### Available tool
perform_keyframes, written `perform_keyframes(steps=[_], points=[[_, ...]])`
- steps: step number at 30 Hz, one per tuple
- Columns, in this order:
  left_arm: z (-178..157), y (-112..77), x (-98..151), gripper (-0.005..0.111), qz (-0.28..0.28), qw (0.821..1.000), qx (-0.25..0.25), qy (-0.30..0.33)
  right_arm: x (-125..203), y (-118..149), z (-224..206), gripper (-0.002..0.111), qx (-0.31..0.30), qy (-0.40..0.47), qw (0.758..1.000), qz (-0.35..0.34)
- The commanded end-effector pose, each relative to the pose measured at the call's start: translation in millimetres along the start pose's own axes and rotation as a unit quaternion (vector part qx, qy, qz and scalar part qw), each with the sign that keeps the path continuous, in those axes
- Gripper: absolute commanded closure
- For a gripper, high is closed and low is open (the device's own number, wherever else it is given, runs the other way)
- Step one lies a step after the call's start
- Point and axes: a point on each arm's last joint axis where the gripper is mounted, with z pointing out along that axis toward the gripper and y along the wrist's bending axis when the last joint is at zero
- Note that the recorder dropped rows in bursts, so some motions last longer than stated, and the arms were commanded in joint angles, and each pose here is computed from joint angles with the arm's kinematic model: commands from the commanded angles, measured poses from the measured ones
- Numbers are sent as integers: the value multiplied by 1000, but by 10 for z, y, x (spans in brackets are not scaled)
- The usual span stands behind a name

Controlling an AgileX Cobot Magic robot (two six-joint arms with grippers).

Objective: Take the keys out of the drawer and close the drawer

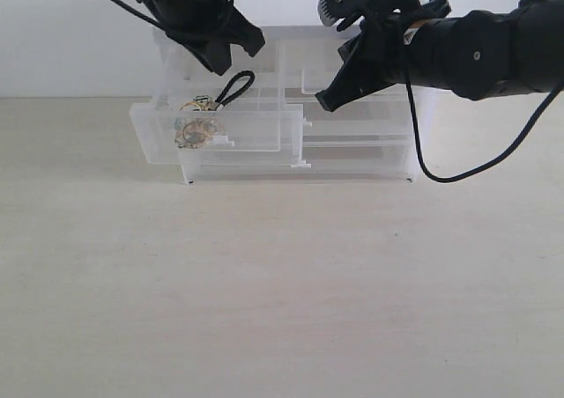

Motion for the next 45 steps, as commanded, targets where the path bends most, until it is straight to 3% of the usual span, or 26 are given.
perform_keyframes(steps=[1, 8, 10, 14, 16, 24, 39, 45], points=[[-115, 10, -13, 103, -4, 1000, -5, -10, -72, -110, -2, 109, 34, -38, 999, 6], [45, 5, -1, 98, -36, 999, -1, 6, -72, -110, -2, 109, 34, -38, 999, 6], [81, -12, -2, 87, -48, 999, 9, 8, -72, -110, -2, 109, 34, -38, 999, 6], [116, -24, -1, 54, -95, 995, 15, 11, -72, -110, -2, 109, 34, -38, 999, 6], [116, -18, 0, 45, -114, 993, 11, 12, -72, -110, -2, 109, 34, -38, 999, 6], [275, -89, 105, 47, -131, 990, 40, 44, -75, -111, -3, 109, 35, -39, 999, 4], [437, 3, 255, 52, -114, 990, -23, 84, -75, -111, -3, 109, 35, -39, 999, 4], [437, 3, 255, 52, -93, 992, -21, 85, -75, -111, -3, 109, 35, -39, 999, 4]])
